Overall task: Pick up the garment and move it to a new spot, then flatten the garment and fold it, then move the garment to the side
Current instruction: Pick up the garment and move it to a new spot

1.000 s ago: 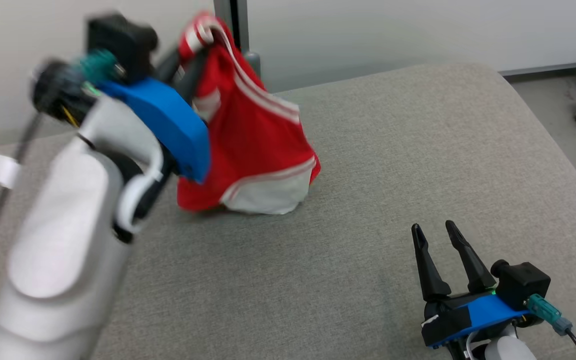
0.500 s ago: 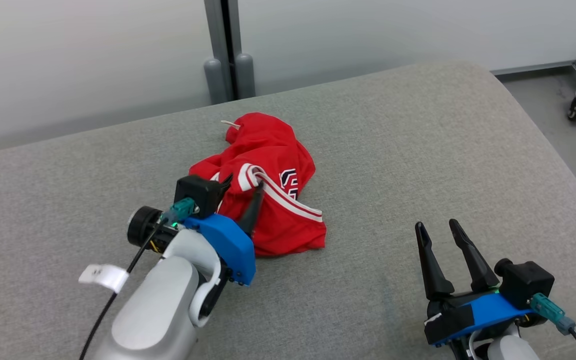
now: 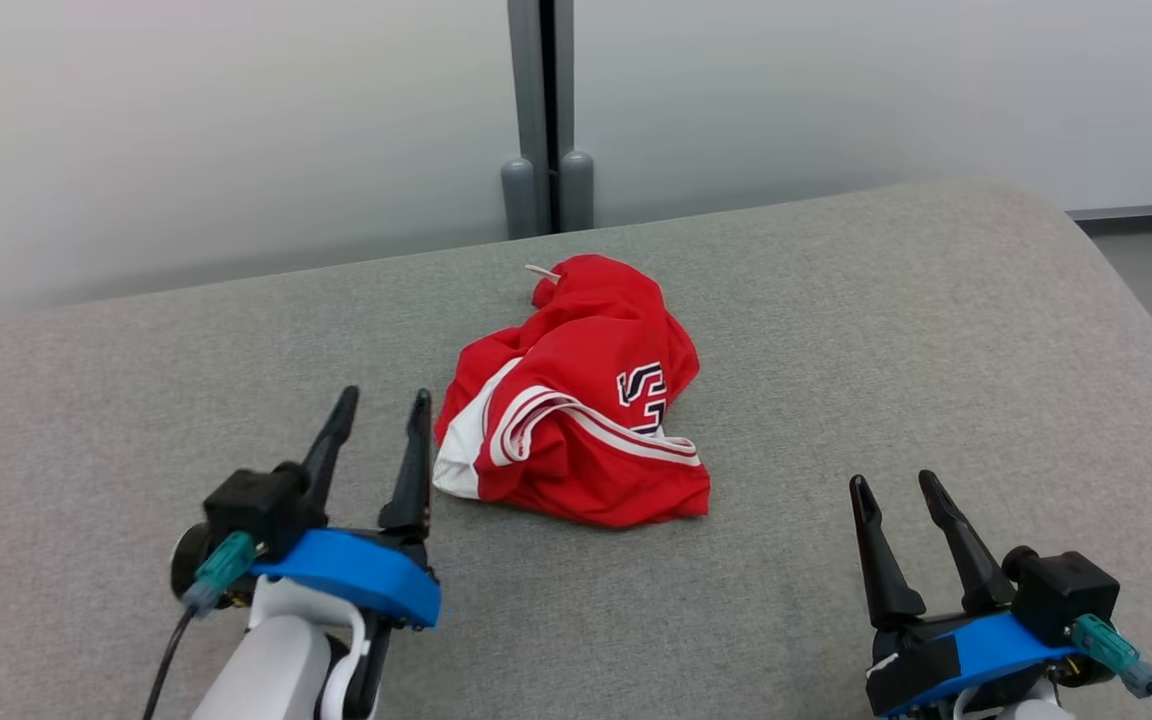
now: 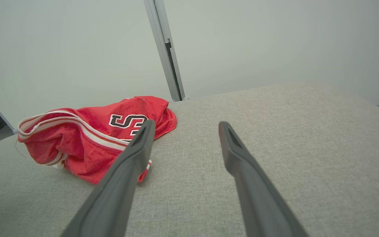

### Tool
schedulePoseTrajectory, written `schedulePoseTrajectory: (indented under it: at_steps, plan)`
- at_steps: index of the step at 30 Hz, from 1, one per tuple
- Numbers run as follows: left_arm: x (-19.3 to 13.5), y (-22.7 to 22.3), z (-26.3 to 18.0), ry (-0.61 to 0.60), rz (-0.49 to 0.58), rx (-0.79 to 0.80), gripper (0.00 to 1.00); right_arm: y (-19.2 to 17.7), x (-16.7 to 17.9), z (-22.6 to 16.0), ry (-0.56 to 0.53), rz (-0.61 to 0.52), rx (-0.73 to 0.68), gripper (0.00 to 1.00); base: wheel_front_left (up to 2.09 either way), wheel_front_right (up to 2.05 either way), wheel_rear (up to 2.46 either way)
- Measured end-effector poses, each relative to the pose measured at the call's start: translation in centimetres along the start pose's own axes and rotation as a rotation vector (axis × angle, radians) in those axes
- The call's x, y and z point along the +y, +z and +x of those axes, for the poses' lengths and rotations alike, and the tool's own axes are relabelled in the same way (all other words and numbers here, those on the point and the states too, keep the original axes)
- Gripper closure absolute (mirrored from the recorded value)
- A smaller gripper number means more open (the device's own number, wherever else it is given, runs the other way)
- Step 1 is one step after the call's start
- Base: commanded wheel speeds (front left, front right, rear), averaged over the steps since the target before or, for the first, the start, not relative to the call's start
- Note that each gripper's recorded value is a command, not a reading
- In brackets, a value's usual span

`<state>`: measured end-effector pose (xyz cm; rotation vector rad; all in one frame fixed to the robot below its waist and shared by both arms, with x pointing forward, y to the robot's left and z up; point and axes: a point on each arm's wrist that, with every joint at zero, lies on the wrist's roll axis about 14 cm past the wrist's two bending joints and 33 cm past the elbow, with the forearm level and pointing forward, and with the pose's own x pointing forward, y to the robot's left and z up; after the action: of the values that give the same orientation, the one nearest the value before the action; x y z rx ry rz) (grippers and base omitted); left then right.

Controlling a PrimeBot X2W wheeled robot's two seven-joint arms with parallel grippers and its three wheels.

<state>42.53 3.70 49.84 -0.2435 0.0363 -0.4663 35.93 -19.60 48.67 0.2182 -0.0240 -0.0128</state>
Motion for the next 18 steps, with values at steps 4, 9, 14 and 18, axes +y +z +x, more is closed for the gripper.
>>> schedulePoseTrajectory:
  at_steps: [4, 9, 14, 18]
  plan:
    - [2.2, 1.9, -1.8, 0.090, 0.007, -0.074, 0.00, -0.1, 0.3, 0.1, 0.012, -0.007, 0.003, 0.00, 0.00, 0.00, 0.00]
    - [4.6, 1.7, -5.2, 0.195, 0.025, -0.082, 0.00, -0.3, 0.6, 0.0, 0.020, -0.012, 0.010, 0.00, 0.00, 0.00, 0.00]
    - [6.8, 1.2, -7.8, 0.277, 0.067, -0.067, 0.00, -0.5, 0.8, 0.0, 0.030, -0.025, 0.014, 0.00, 0.00, 0.00, 0.00]
    - [8.5, 0.3, -9.4, 0.338, 0.089, -0.036, 0.00, -0.4, 0.9, 0.0, 0.035, -0.043, 0.017, 0.00, 0.00, 0.00, 0.00]
